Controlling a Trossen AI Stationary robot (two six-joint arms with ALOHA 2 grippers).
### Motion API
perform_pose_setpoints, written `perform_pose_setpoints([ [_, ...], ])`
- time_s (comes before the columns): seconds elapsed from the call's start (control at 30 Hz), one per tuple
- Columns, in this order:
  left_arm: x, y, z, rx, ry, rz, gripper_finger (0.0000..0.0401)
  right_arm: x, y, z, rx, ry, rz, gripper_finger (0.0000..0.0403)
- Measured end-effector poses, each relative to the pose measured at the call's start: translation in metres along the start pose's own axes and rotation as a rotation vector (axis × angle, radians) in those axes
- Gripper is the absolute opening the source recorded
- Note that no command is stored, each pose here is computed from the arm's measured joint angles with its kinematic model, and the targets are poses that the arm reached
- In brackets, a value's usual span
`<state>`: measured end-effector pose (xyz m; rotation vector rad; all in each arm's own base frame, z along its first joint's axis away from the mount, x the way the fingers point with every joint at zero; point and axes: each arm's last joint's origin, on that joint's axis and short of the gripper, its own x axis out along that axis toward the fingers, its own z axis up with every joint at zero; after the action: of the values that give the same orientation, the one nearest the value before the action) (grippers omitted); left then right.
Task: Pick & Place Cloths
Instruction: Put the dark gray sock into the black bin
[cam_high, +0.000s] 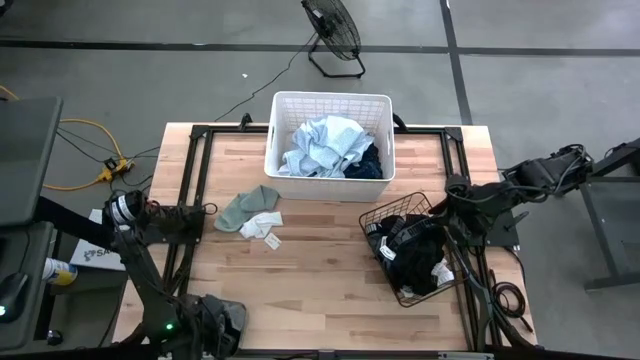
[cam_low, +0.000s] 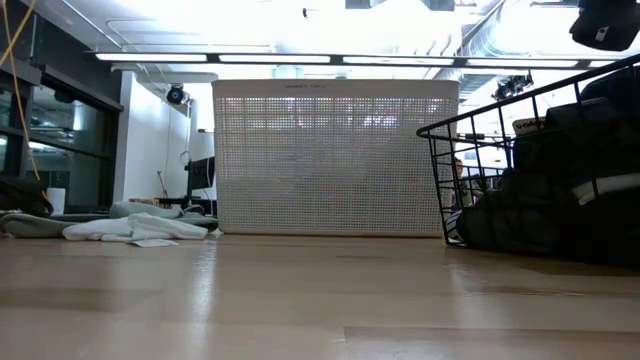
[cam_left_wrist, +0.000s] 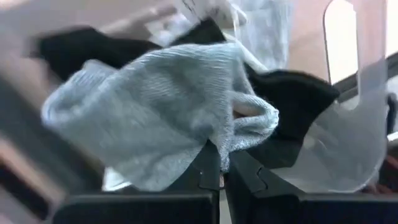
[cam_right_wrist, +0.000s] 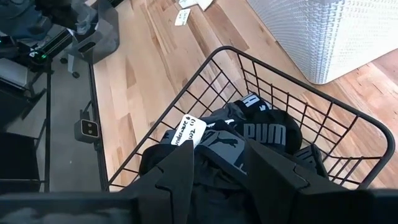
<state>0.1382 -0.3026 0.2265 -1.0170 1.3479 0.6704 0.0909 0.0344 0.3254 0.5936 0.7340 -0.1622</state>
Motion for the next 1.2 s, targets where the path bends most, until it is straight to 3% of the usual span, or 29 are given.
perform_pose_setpoints([
  [0.3,0.026,0.014,0.006,-0.050,0.016,0.046,0.0000,0.001,0.001,0.000,-0.002,0.004,-0.004,0.0134],
  [0.7,0.033,0.019,0.008,-0.038,0.039,0.087,0.0007,0.001,0.001,0.000,-0.001,0.006,-0.002,0.0134],
  [0.8,0.033,0.018,0.007,-0.034,0.050,0.075,0.0038,0.001,0.001,0.000,-0.001,0.006,-0.002,0.0134],
  [1.07,0.031,0.013,0.003,-0.010,0.100,0.013,0.0170,0.001,0.001,0.000,-0.001,0.007,-0.002,0.0134],
  [1.2,0.023,0.011,0.002,-0.034,0.120,-0.008,0.0211,0.001,0.001,0.000,-0.001,0.007,-0.001,0.0134],
])
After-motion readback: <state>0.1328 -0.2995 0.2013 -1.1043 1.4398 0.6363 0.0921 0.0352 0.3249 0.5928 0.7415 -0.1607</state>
